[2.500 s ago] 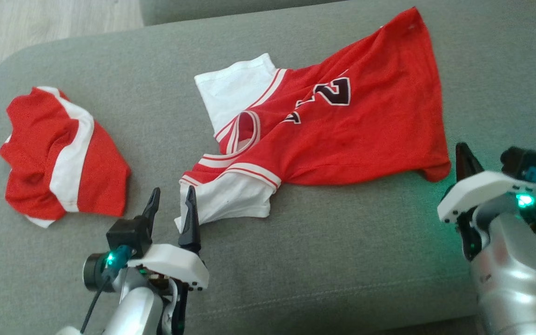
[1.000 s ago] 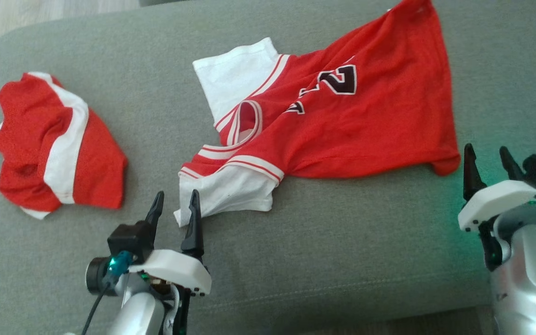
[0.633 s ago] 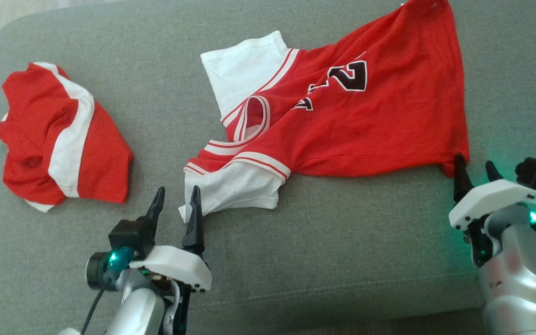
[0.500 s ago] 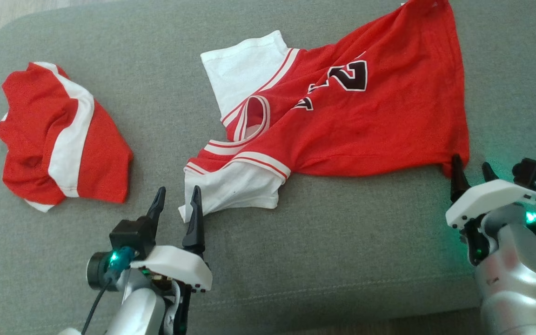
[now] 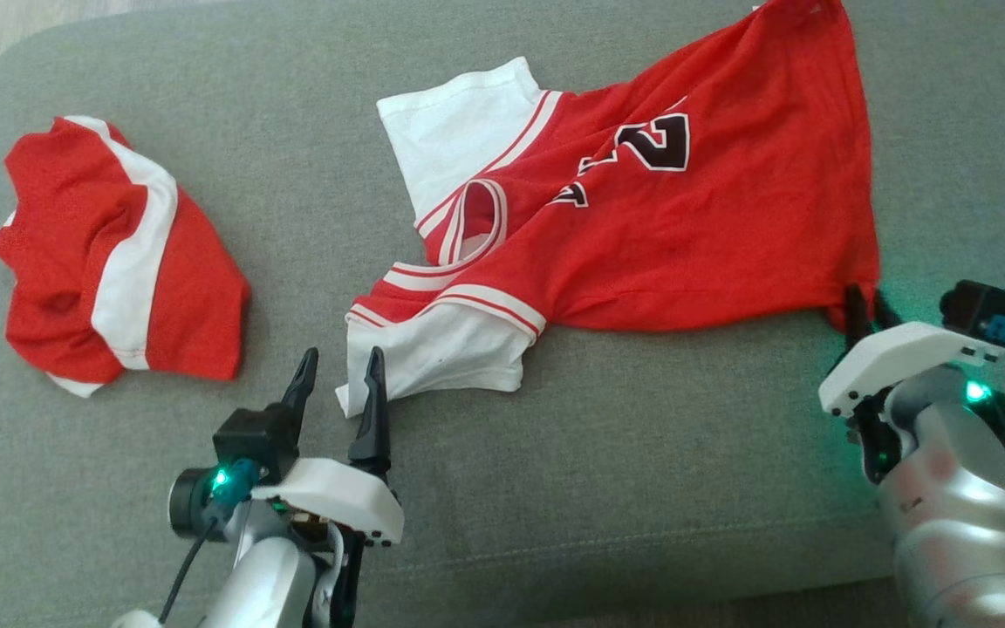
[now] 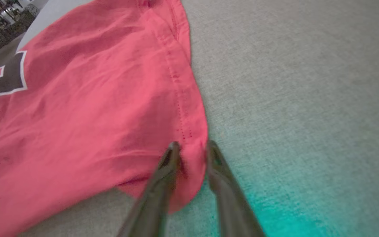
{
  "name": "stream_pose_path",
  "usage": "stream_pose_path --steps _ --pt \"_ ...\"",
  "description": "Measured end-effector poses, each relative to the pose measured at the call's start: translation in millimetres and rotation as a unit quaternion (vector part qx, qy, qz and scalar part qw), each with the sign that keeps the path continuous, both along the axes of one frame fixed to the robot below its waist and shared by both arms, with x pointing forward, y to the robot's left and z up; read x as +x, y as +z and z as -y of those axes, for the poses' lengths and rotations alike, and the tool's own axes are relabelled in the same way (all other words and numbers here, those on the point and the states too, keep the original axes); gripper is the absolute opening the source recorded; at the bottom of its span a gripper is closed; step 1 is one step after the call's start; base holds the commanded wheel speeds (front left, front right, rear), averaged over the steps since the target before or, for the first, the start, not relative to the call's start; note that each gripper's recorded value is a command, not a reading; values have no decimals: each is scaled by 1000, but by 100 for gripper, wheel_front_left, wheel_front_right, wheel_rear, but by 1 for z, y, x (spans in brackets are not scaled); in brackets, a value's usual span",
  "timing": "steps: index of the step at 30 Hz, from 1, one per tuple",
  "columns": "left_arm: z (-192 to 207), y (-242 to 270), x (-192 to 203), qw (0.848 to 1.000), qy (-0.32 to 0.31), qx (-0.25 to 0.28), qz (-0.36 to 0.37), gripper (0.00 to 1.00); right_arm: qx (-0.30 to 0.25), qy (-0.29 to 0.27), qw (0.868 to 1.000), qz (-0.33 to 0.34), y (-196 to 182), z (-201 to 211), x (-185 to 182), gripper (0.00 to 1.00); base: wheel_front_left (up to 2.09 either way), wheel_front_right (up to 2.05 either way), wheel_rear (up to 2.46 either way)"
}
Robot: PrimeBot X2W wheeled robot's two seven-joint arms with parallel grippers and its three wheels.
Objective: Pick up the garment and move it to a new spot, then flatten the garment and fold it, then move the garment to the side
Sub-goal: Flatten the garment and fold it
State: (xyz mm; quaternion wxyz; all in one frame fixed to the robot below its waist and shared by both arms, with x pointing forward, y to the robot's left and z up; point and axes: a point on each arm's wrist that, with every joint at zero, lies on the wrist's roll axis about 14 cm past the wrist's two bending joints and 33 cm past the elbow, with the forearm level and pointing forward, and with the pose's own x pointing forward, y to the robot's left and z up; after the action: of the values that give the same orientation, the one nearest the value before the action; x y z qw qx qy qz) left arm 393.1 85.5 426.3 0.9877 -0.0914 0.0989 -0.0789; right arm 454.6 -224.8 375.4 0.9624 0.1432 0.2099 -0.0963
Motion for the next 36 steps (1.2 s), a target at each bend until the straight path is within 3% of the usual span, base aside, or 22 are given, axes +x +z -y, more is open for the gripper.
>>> stream_pose_path --steps 6,12,16,24,36 --pt "0 4 1 1000 0 0 6 100 -36 30 999 8 8 -3 3 0 0 0 0" --pt "2 12 1 1000 -1 1 17 100 -102 46 991 77 52 8 15 0 0 0 0" --pt "5 17 -1 1000 -3 -6 22 100 -128 55 985 97 62 11 2 0 0 0 0" --pt "13 13 -10 1000 -15 -8 12 100 -136 57 983 106 60 14 -37 0 0 0 0" --pt "8 -28 -30 998 -20 29 -51 100 -123 53 987 91 59 15 -61 0 0 0 0"
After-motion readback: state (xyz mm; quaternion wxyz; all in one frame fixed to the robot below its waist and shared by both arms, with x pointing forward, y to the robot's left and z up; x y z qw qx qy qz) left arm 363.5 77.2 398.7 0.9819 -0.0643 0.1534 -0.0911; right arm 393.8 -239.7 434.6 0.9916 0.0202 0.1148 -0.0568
